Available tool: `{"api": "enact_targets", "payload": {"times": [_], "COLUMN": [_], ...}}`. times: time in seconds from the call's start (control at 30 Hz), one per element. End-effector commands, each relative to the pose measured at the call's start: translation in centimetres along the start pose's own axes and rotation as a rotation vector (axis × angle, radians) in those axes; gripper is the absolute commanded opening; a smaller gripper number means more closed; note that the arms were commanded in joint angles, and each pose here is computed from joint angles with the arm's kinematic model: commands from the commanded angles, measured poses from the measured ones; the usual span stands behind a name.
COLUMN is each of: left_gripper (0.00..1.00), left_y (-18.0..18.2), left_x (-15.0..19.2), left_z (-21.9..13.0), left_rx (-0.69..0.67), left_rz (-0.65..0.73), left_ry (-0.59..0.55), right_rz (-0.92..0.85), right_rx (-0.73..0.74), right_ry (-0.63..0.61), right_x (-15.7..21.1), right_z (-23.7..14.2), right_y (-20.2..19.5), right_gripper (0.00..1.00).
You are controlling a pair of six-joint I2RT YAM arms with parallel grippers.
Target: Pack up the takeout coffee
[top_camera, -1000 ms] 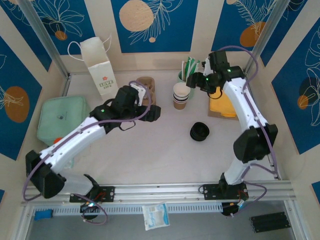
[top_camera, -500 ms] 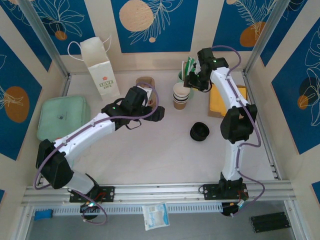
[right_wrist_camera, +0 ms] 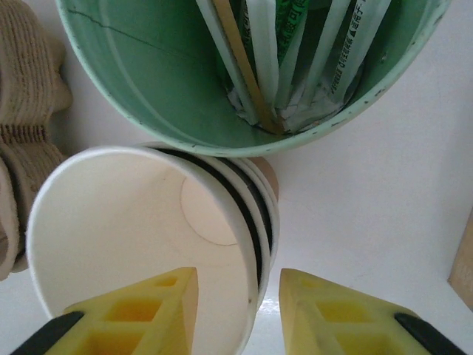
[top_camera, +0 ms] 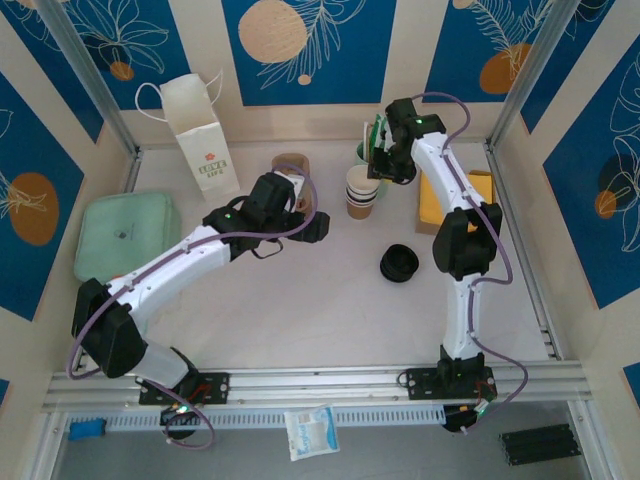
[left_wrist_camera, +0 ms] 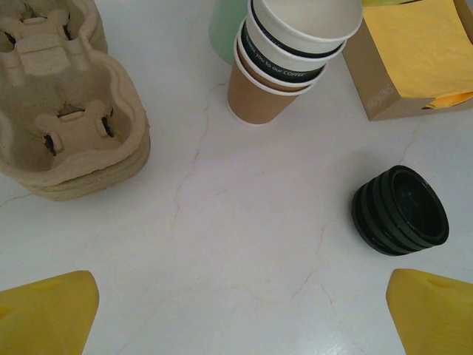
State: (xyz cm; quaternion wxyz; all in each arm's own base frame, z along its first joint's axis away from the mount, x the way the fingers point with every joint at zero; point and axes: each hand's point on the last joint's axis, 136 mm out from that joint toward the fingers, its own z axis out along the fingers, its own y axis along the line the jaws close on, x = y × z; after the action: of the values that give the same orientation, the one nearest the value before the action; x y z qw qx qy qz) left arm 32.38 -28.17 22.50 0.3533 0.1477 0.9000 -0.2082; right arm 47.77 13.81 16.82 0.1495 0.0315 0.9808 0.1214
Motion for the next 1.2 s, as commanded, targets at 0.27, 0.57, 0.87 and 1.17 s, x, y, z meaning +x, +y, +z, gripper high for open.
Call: {"api": "enact_targets", "payload": {"times": [0.27, 0.57, 0.87, 1.17], "left_gripper": [0.99, 0.99, 0.99, 0.99], "left_y": [-0.7, -0.6, -0.5, -0.7], "left_x": [-1.3, -0.8, -0.5, -0.8], "left_z": [-0.5, -0.1, 0.1, -0.3], "left_rx": [0.009, 0.011, 0.012, 0.019], "left_rz": [0.007, -0.003, -0.012, -0.017], "left_ry": [-0.042, -0.030, -0.027, -0.039], "right_rz": [-0.026, -0.034, -0.030, -0.042], "right_rx": [0.004, -0.027, -0.087, -0.135], "right_ry": [0.002, -0.057, -0.135, -0.212], "right_x": [-0.2, -0.9, -1.5, -1.5], "right_z": [-0.3, -2.9, -6.4, -10.5], "right_y": [0.3, 1.1, 2.3, 3.4], "right_gripper": [0.06, 0.00, 0.00, 0.00]}}
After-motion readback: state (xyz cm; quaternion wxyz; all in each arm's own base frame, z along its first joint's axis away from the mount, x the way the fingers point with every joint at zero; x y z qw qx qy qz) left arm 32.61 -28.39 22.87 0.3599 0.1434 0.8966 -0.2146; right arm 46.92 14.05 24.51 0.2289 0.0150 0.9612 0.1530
